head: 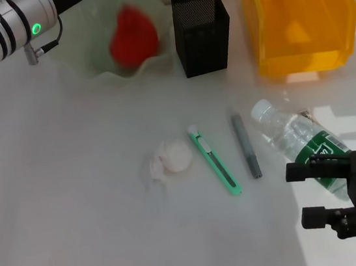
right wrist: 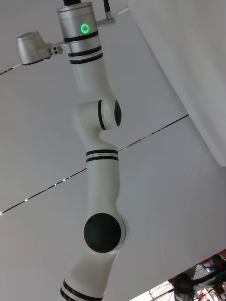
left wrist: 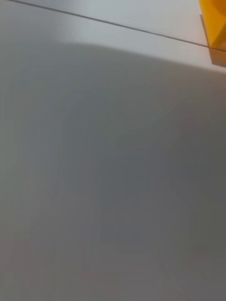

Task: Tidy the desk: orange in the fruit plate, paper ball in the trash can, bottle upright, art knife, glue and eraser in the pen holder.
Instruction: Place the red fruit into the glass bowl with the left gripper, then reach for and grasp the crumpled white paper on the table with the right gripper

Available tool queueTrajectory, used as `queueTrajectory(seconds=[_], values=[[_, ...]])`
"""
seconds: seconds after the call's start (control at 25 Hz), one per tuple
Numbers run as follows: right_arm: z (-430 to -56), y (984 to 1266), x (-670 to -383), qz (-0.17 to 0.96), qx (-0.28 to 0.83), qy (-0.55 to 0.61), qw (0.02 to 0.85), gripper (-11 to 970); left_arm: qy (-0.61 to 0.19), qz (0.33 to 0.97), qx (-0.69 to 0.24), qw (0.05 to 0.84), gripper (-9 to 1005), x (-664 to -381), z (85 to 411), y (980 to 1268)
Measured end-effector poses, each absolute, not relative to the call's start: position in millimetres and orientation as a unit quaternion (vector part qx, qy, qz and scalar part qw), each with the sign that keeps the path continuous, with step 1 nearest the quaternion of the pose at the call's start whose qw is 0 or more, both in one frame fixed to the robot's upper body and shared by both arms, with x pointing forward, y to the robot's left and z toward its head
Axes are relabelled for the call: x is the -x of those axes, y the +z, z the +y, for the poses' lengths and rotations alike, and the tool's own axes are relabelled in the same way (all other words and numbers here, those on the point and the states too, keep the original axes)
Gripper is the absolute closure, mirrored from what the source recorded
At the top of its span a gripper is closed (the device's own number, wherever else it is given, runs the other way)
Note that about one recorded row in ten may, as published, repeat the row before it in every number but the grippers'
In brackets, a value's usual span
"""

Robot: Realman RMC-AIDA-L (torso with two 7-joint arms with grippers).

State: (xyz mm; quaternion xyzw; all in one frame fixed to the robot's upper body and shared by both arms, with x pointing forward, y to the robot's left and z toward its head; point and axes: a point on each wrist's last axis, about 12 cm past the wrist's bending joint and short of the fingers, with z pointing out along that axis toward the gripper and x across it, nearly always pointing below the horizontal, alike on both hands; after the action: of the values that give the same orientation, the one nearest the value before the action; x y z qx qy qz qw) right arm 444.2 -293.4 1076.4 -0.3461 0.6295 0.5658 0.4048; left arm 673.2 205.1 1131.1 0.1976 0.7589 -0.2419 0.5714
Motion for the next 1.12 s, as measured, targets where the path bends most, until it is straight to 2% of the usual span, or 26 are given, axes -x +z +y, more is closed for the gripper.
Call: queueTrajectory(seconds=[0.16,0.24,0.28,0.32,0.36,0.44,0.52,0.64,0.72,0.76,0.84,0.92,0.96,1.08,1.12], values=[[-293,1077,-445,0.629,0.348,0.564,0.406,173,-0.255,0.755,-0.180,0.576,677,-670,211,1130],[-293,1077,-446,0.628,0.348,0.564,0.408,173,-0.286,0.742,-0.189,0.576,458,-661,216,1131],[-293,1078,-446,0.627,0.349,0.564,0.409,173,-0.301,0.734,-0.198,0.575,424,-657,218,1133],[-297,1082,-448,0.629,0.353,0.560,0.408,173,-0.339,0.711,-0.228,0.572,390,-642,226,1138],[-297,1082,-448,0.629,0.353,0.560,0.408,173,-0.339,0.711,-0.228,0.572,356,-642,226,1138],[-306,1088,-451,0.641,0.356,0.550,0.401,173,-0.374,0.683,-0.268,0.567,287,-619,243,1143],[-326,1105,-457,0.672,0.361,0.516,0.389,173,-0.403,0.662,-0.309,0.551,219,-589,273,1144],[-336,1119,-463,0.691,0.364,0.491,0.386,172,-0.419,0.667,-0.337,0.516,178,-560,303,1137],[-342,1149,-481,0.724,0.364,0.452,0.374,172,-0.422,0.692,-0.355,0.465,150,-532,328,1123],[-342,1149,-481,0.724,0.364,0.452,0.374,172,-0.422,0.692,-0.355,0.465,150,-532,328,1123],[-339,1171,-500,0.751,0.362,0.425,0.353,172,-0.420,0.707,-0.365,0.436,150,-520,335,1115],[-318,1208,-534,0.778,0.384,0.387,0.311,172,-0.420,0.724,-0.377,0.397,150,-511,338,1106],[-318,1208,-534,0.778,0.384,0.387,0.311,172,-0.420,0.724,-0.377,0.397,150,-511,338,1106],[-284,1235,-566,0.790,0.433,0.353,0.254,172,-0.421,0.732,-0.385,0.371,150,-508,334,1098],[-255,1243,-586,0.793,0.472,0.325,0.208,172,-0.421,0.735,-0.390,0.362,150,-507,330,1095]])
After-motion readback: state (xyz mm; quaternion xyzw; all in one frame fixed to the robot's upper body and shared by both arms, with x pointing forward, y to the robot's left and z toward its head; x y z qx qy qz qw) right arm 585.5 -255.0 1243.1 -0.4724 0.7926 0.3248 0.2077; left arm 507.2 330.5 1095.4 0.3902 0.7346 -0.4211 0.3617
